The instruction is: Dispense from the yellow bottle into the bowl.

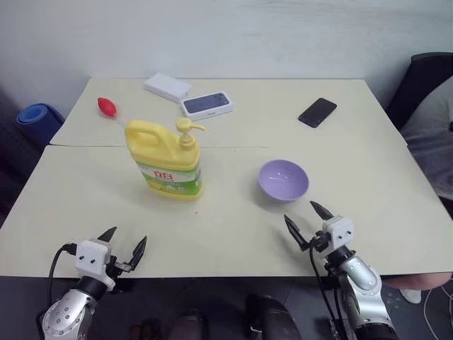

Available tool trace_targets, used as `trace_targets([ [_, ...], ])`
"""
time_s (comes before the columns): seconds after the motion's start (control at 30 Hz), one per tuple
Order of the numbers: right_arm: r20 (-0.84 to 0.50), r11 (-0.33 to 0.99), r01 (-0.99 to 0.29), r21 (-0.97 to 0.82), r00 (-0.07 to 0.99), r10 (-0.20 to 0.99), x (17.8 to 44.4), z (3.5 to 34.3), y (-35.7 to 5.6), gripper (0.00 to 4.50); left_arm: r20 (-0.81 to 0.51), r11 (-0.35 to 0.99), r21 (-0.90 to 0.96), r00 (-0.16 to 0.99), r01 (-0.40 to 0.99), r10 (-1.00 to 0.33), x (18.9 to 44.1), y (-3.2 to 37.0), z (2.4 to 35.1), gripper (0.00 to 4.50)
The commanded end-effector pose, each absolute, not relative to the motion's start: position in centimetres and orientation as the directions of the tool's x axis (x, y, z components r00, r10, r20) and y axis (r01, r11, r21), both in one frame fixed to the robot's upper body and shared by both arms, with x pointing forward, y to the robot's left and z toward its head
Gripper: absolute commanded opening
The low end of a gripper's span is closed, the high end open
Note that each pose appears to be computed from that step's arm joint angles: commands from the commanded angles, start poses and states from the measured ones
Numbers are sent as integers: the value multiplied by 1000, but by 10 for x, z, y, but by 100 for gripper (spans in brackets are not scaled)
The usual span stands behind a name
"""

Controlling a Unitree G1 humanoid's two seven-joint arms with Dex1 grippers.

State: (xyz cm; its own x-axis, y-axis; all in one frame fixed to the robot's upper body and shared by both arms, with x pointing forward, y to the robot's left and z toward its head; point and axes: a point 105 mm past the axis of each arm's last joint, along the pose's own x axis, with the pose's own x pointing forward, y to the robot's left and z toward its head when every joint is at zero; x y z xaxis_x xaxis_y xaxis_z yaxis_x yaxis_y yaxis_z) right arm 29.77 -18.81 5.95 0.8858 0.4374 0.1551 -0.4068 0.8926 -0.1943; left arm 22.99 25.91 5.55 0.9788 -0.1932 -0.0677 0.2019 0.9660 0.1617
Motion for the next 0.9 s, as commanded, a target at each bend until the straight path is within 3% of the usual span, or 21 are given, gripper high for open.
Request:
trace_targets([
  [0.03,196,884,-417,-212,868,456,294,74,-195,449,-36,961,173,976,216,-213,234,254,65,435],
  [0.13,241,838,-482,-255,808,538,286,107,-196,449,32,952,122,958,280,-286,242,245,89,435],
  [0.2,233,776,-574,-262,743,628,281,132,-193,449,99,846,101,841,523,-532,235,225,122,435],
  [0.4,29,602,-757,-255,616,787,303,130,-186,449,60,632,41,629,774,-775,239,206,168,435],
  [0.57,-101,558,-807,-195,582,807,334,112,-170,449,60,502,43,500,864,-864,240,178,183,435],
  [0.7,-193,500,-828,-254,550,813,347,98,-151,449,70,419,33,416,907,-906,234,161,192,435],
  [0.87,-272,489,-833,-258,548,791,366,89,-140,449,57,402,40,400,915,-915,231,160,197,435],
  [0.9,-279,485,-836,-258,545,791,368,88,-138,431,49,402,41,400,915,-915,230,161,197,444],
])
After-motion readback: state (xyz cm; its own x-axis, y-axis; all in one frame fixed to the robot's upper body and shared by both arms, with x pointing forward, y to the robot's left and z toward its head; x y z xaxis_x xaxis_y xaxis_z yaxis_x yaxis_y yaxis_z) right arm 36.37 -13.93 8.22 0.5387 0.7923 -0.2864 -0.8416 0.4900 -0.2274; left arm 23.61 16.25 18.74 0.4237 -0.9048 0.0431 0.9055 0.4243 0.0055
